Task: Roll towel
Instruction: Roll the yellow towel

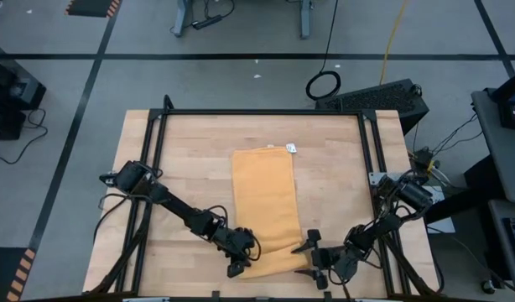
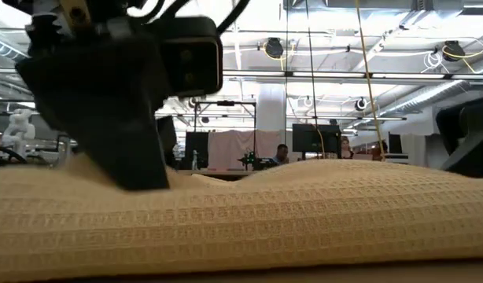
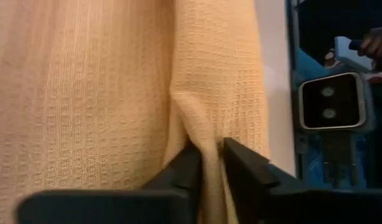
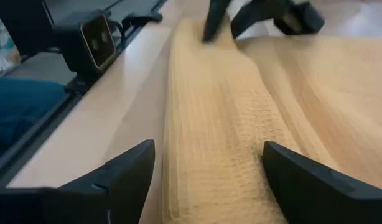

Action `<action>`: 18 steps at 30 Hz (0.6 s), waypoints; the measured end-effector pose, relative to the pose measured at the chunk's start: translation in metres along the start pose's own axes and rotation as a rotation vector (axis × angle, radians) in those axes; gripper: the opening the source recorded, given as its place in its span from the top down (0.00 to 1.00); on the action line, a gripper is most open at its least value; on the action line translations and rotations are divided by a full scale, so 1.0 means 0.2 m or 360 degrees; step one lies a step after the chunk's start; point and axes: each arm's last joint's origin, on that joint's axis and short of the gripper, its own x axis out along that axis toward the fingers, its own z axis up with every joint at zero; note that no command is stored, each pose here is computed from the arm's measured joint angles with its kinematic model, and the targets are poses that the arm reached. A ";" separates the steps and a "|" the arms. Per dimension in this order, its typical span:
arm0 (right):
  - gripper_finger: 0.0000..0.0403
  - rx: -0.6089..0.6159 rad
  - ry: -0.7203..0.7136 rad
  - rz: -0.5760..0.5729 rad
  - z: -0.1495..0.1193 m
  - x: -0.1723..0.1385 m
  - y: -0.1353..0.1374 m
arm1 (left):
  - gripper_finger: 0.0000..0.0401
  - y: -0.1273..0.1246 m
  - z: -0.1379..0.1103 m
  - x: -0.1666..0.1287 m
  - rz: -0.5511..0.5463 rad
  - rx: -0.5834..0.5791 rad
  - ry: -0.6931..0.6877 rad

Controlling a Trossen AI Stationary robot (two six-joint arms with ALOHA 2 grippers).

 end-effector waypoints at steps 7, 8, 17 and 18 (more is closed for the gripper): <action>0.28 0.0019 0.0055 -0.0008 -0.02 0.00 -0.01 | 0.53 -0.01 0.07 -0.10 0.0020 -0.0009 -0.0036; 0.28 0.0030 0.0072 -0.0012 -0.02 0.00 -0.01 | 0.50 -0.01 0.08 -0.12 0.0019 0.0017 -0.0044; 0.28 0.0089 0.0107 -0.0017 -0.03 0.00 -0.01 | 0.43 -0.15 0.14 -0.27 0.0097 0.0396 -0.0339; 0.28 0.0089 0.0108 -0.0017 -0.03 0.00 -0.01 | 0.43 -0.18 0.13 -0.27 0.0109 0.0448 -0.0404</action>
